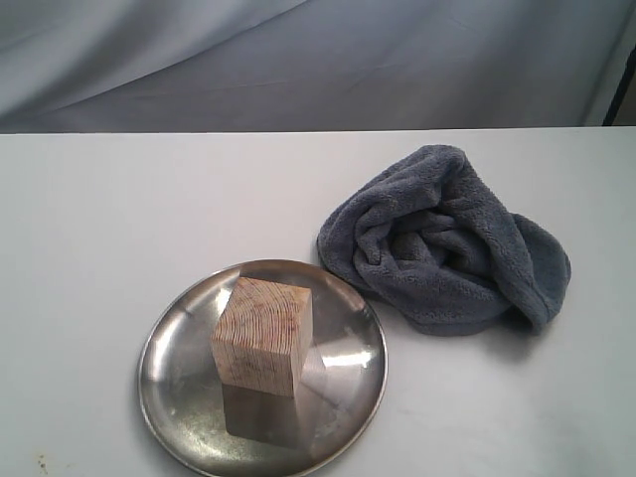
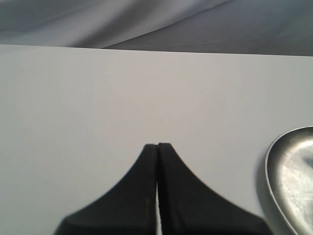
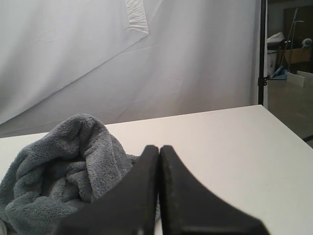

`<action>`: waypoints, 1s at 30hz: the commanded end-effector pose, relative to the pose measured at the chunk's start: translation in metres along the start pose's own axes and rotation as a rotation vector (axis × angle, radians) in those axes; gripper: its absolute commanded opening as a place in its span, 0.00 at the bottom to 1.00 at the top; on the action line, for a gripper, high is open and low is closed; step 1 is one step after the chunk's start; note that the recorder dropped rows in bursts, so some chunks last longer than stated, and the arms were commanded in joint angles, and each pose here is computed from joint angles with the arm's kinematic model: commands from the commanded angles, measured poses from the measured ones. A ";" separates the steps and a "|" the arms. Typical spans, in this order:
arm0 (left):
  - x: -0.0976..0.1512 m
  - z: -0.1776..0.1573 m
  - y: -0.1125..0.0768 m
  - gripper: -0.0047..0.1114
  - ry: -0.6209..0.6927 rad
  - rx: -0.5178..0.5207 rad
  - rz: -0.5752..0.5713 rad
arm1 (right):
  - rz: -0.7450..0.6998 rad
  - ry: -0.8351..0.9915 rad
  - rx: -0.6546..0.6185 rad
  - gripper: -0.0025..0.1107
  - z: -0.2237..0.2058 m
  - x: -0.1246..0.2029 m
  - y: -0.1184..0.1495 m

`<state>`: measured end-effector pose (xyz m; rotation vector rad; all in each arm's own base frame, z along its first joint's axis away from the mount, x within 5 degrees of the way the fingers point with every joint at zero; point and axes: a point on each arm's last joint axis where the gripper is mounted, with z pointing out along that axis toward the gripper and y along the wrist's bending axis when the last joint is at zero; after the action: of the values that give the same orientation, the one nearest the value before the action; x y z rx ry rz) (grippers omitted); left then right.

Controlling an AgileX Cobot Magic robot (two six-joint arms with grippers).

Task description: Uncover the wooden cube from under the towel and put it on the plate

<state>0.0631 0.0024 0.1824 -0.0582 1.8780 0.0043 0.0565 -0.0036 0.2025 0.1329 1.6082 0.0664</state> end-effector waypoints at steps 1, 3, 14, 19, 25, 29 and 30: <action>0.000 0.000 0.000 0.05 -0.009 0.004 0.000 | -0.007 -0.014 -0.001 0.02 0.000 0.000 0.000; 0.000 0.000 0.000 0.05 -0.009 0.004 0.000 | -0.007 -0.014 -0.001 0.02 0.000 0.000 0.000; 0.000 0.000 0.000 0.05 -0.009 0.004 0.000 | -0.019 -0.007 -0.027 0.02 0.000 0.000 0.002; 0.000 0.000 0.000 0.05 -0.009 0.004 0.000 | -0.097 0.011 -0.054 0.02 0.000 0.002 0.005; 0.000 0.000 0.000 0.05 -0.009 0.004 0.000 | -0.114 0.095 -0.053 0.02 -0.001 0.010 0.004; 0.000 0.000 0.000 0.05 -0.009 0.004 0.000 | -0.109 0.169 -0.055 0.02 -0.002 0.017 0.004; 0.000 0.000 0.000 0.05 -0.009 0.004 0.000 | -0.109 0.201 -0.056 0.02 -0.002 0.020 0.004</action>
<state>0.0631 0.0024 0.1824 -0.0582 1.8780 0.0043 0.0550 0.0025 0.1893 0.0040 1.7598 0.0436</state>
